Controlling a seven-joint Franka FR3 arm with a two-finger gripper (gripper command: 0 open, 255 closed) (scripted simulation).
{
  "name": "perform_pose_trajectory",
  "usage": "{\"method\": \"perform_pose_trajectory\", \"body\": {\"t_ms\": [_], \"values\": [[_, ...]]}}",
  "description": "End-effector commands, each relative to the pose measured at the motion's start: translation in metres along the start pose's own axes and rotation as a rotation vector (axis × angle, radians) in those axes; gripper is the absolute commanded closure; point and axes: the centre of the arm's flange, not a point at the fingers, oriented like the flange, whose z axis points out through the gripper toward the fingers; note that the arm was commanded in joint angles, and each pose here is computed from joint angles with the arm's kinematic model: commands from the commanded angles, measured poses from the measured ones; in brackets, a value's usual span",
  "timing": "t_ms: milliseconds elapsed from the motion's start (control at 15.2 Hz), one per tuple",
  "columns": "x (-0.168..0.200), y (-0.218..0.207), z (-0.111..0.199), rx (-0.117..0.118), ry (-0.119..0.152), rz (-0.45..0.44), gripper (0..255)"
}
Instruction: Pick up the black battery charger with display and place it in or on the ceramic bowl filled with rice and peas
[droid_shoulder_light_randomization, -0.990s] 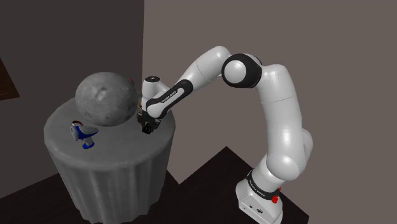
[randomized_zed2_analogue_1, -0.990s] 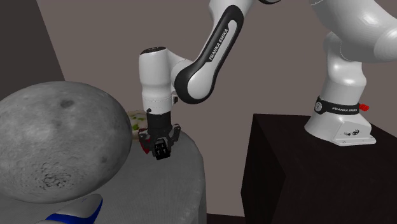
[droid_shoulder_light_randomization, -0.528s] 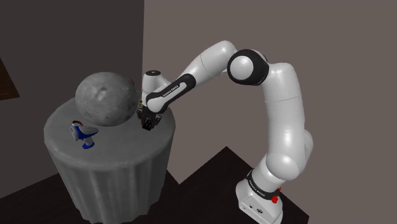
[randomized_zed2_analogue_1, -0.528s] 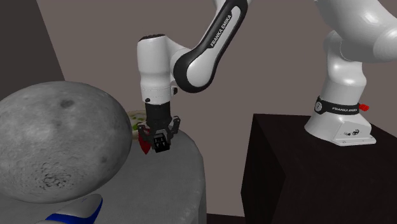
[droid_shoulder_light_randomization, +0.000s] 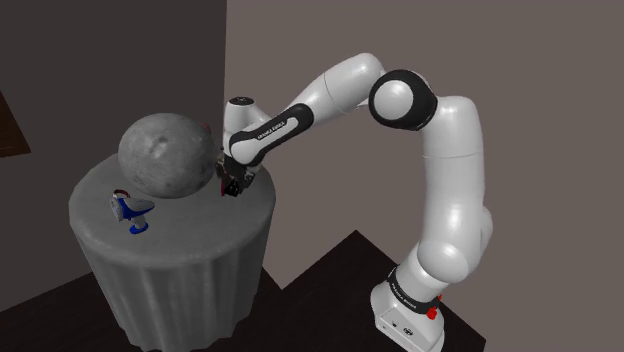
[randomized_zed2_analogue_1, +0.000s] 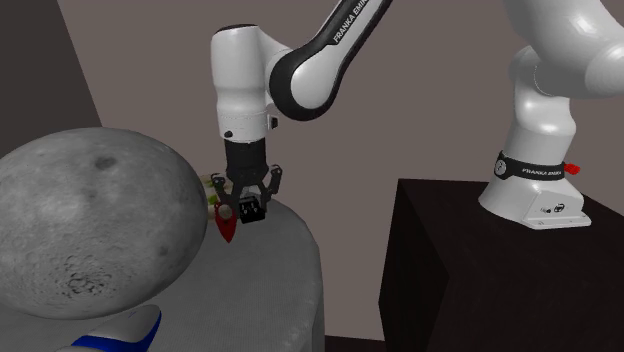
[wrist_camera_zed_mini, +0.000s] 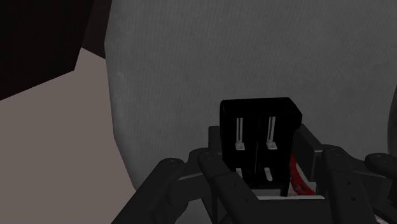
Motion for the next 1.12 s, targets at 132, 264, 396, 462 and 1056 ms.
{"method": "perform_pose_trajectory", "body": {"t_ms": [132,264,396,462,1056], "values": [[0.000,-0.001,-0.021,0.000,0.000,0.000,255],[0.000,-0.001,-0.032,0.000,0.000,0.000,255],[0.000,-0.001,-0.043,0.000,0.000,0.000,255],[0.001,-0.002,-0.048,0.000,0.000,0.000,255],[0.002,-0.003,-0.095,0.000,0.000,0.000,255]]}}
